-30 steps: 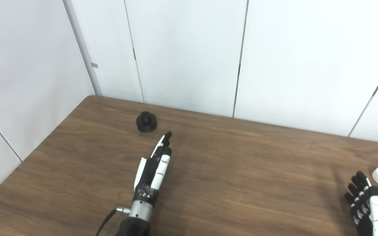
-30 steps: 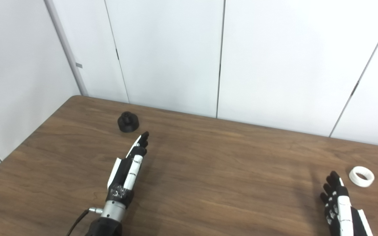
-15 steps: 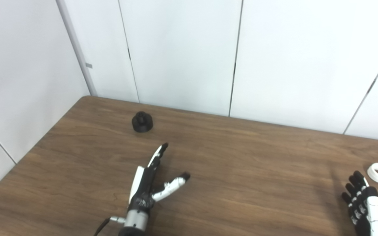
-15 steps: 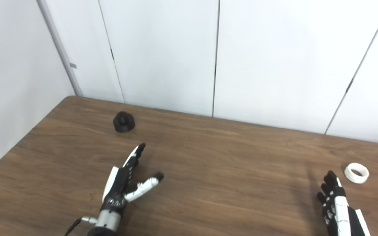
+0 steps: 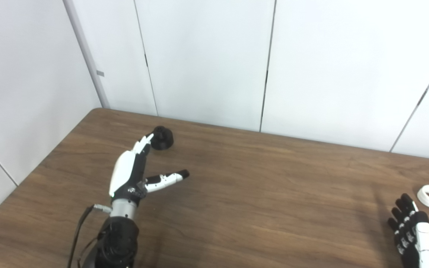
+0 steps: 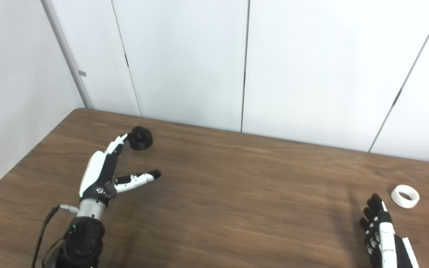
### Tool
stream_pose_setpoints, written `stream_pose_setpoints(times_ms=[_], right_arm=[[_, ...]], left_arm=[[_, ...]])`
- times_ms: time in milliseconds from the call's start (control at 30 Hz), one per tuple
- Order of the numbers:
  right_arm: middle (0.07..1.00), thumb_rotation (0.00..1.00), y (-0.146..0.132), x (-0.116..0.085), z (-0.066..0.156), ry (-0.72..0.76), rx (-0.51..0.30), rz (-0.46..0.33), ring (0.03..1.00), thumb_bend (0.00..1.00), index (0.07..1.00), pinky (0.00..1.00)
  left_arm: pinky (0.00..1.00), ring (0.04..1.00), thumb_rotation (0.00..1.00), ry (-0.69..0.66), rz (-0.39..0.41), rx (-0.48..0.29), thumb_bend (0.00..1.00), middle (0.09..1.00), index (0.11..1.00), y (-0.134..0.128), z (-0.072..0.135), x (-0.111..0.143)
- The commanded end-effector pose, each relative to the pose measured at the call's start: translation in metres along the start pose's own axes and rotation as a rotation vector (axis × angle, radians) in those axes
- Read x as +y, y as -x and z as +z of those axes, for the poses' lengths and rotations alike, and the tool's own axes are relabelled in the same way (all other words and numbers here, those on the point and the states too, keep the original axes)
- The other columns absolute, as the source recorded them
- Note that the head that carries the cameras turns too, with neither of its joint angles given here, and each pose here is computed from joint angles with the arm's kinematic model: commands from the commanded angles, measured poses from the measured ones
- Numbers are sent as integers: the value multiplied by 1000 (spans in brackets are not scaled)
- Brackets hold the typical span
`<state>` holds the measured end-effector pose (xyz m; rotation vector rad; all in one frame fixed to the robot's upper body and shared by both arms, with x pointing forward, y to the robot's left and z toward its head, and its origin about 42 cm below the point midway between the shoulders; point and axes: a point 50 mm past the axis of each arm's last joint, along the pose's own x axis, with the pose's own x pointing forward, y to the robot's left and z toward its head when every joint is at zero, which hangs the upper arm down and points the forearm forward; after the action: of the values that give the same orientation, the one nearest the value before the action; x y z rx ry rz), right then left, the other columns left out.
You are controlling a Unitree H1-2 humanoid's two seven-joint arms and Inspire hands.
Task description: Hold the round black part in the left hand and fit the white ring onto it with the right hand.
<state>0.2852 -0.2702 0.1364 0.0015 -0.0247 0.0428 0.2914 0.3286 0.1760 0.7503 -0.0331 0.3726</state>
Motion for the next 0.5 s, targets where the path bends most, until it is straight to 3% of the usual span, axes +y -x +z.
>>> stream_pose_setpoints(times_ms=[0, 467], right_arm=[[1000, 1000, -5, 1, 11, -8, -56, 1, 1000, 446, 1000, 1000], [1000, 1000, -3, 3, 10, 17, -55, 8, 1000, 445, 1000, 1000]], left_arm=[[1000, 1000, 407, -45, 70, -34, 1000, 962, 900, -13, 5, 15], [1000, 1000, 409, -151, 131, 69, 987, 960, 871, -69, -18, 29]])
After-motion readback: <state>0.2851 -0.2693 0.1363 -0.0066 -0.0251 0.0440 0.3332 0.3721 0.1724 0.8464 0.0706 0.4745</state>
